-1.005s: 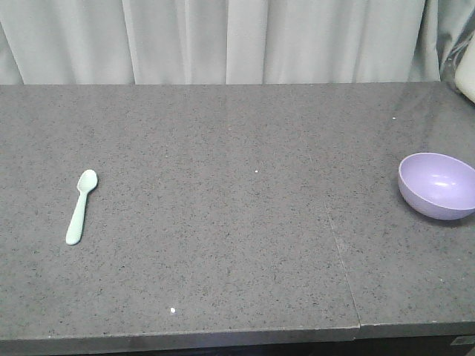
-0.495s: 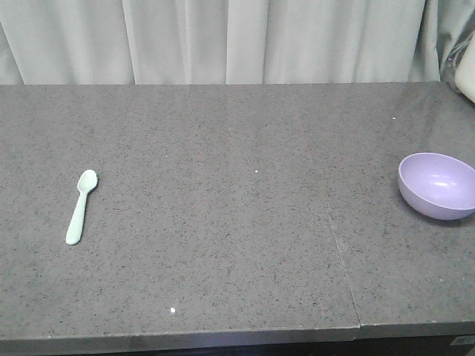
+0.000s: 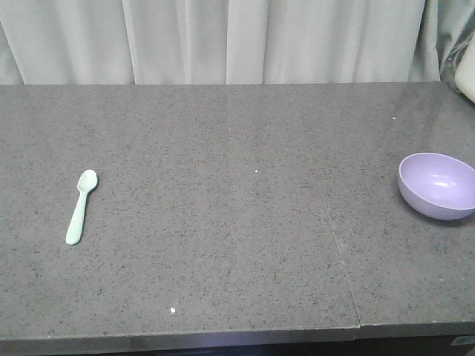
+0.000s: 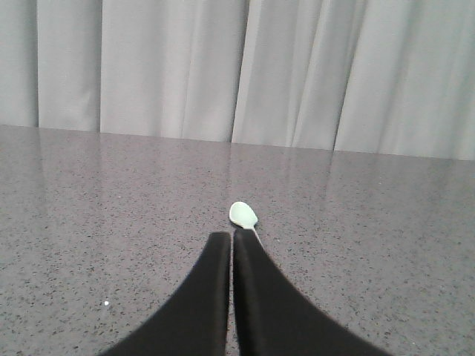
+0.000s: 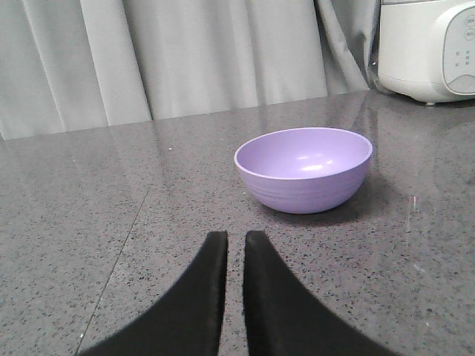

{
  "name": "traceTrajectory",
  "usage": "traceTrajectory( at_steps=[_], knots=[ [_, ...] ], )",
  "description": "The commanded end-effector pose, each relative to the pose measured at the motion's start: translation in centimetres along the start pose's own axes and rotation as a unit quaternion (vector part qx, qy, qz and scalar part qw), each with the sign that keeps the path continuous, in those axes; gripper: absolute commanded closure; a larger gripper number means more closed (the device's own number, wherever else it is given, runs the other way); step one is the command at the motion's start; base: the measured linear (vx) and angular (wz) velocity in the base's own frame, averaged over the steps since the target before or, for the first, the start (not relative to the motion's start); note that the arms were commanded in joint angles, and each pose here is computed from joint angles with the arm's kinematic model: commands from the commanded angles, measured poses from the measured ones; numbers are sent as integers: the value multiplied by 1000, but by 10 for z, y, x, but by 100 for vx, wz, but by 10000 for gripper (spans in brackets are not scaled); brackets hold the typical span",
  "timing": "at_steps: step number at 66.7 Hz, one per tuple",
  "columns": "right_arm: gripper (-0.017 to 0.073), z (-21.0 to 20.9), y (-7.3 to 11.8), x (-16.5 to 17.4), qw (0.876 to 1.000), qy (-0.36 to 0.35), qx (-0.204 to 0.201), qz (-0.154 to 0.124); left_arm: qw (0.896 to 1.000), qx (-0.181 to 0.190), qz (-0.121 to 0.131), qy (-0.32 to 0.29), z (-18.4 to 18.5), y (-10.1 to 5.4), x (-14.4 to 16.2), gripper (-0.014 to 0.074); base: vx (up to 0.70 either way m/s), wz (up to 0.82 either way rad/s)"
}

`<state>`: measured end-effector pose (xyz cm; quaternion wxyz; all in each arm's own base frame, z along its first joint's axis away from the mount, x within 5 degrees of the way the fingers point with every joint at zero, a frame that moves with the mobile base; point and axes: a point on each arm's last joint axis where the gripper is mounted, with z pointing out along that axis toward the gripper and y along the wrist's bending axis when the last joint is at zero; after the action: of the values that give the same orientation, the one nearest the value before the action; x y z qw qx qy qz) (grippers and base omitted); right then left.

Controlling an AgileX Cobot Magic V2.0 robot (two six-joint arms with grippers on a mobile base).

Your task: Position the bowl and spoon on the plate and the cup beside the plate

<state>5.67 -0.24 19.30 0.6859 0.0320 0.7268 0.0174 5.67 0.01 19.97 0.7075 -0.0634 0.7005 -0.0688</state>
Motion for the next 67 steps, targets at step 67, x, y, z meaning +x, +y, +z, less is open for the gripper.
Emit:
traceTrajectory(
  at_steps=[67],
  knots=[
    [489,-10,8,-36,950,-212,-94,210,972,97,-63,-202,-10,-14,-31,599,0,0]
  ],
)
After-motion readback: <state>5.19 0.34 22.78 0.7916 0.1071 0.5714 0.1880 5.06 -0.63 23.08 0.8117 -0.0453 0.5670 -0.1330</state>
